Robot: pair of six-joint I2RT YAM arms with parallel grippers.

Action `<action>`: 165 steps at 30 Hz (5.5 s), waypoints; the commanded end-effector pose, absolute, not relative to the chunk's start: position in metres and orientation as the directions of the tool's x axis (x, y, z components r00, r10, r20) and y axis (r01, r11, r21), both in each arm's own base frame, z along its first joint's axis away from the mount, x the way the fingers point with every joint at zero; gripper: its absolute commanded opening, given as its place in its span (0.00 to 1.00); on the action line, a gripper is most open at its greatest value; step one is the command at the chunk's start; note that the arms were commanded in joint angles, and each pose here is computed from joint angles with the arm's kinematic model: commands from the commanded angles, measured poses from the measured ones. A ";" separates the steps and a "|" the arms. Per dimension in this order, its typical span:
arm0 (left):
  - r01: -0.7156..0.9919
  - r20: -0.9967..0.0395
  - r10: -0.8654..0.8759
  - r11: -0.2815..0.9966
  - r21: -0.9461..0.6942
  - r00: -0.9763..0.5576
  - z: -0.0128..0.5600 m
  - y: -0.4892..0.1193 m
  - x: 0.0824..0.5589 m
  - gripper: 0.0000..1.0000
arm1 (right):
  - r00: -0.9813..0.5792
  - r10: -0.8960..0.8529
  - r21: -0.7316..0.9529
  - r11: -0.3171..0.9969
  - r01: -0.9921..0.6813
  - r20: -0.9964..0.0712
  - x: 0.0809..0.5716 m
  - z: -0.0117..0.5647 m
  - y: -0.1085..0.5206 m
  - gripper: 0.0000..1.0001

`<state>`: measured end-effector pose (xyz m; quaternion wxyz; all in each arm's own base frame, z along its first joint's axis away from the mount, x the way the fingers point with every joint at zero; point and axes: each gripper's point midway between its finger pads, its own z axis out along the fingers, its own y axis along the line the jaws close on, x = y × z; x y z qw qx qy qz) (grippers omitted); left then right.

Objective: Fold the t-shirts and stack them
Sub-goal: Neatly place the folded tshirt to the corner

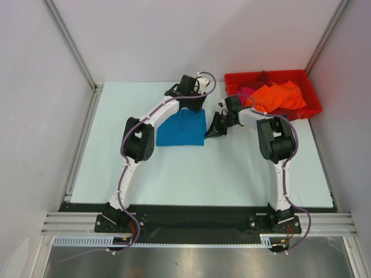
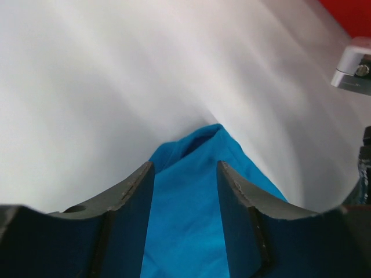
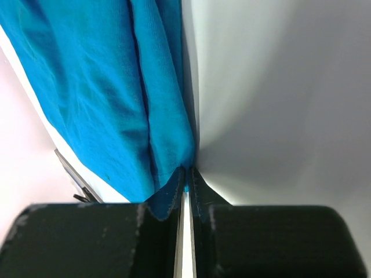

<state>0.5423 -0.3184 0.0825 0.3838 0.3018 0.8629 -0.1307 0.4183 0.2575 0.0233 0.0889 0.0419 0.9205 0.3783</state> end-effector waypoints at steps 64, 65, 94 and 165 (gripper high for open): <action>0.608 -0.855 0.224 0.784 -0.128 -0.468 0.109 -0.360 0.573 0.00 | -0.990 0.143 0.810 0.580 0.085 0.002 0.370 0.004 0.276 0.03; 0.608 -0.855 0.224 0.784 -0.128 -0.468 0.107 -0.361 0.573 0.00 | -0.990 0.144 0.803 0.590 0.080 -0.007 0.372 0.003 0.274 0.05; 0.377 -0.808 -0.079 0.855 -0.356 -0.584 0.222 -0.234 0.544 0.62 | -0.939 0.210 0.625 0.781 -0.006 -0.272 0.469 0.115 0.223 0.48; 0.104 -0.483 -0.104 0.917 -0.384 -0.869 0.062 -0.104 0.465 0.93 | -0.910 -0.001 0.612 0.739 -0.281 -0.416 0.266 0.286 0.224 0.46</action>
